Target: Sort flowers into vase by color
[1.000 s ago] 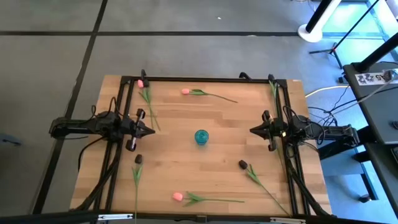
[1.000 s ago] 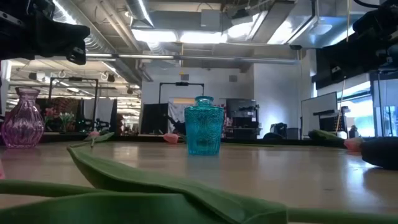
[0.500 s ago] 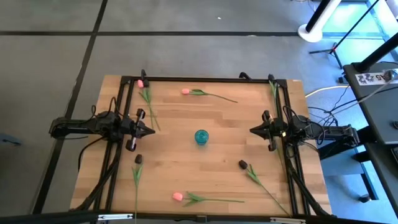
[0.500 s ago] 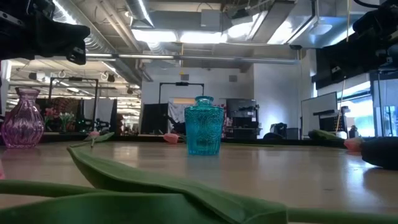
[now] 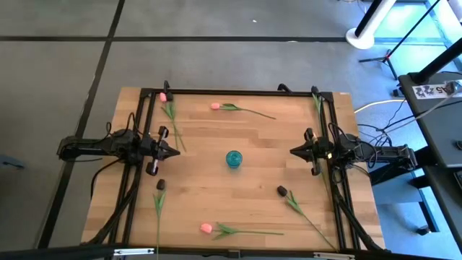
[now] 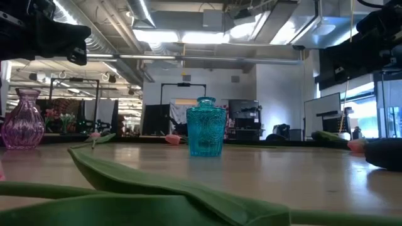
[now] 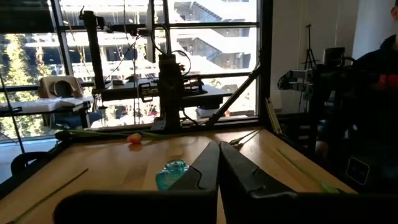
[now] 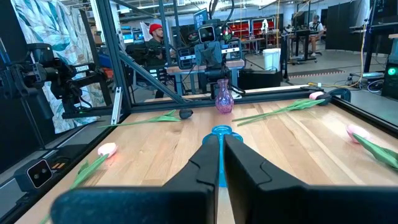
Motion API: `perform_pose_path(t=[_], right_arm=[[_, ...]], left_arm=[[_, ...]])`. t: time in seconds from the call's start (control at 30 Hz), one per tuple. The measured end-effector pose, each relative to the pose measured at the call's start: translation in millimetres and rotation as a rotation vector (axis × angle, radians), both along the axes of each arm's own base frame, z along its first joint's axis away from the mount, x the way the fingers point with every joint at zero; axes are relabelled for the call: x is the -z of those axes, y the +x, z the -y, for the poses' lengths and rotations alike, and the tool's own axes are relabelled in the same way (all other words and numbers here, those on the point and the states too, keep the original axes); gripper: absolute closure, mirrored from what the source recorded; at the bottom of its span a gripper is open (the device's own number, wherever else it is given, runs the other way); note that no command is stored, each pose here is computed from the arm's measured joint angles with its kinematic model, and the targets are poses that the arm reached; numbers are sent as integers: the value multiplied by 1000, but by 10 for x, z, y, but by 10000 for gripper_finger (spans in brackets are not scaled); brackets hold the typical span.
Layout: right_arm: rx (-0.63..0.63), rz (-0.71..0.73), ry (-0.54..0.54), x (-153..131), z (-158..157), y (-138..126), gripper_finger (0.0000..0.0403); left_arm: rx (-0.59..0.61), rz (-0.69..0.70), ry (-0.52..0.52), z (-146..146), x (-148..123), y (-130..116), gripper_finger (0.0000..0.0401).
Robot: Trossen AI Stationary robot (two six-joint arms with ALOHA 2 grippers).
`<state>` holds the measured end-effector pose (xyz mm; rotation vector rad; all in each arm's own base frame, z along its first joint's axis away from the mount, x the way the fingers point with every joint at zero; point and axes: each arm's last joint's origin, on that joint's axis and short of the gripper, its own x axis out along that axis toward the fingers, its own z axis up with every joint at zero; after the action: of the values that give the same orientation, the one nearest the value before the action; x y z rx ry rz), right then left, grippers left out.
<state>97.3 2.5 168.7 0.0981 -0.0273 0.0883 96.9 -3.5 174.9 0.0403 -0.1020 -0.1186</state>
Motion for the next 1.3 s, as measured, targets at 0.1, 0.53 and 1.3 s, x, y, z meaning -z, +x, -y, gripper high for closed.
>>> perform_pose_path(t=[0.1, 0.53, 1.3], right_arm=[[0, 0, 0, 0, 0, 0, 379], [0, 0, 0, 1, 0, 0, 379], [1, 0, 0, 0, 0, 0, 379]], left_arm=[[0, 0, 0, 0, 0, 0, 401], [-20, 21, 10, -5, -19, -1, 401], [-468, 302, -133, -144, -445, 9, 401]])
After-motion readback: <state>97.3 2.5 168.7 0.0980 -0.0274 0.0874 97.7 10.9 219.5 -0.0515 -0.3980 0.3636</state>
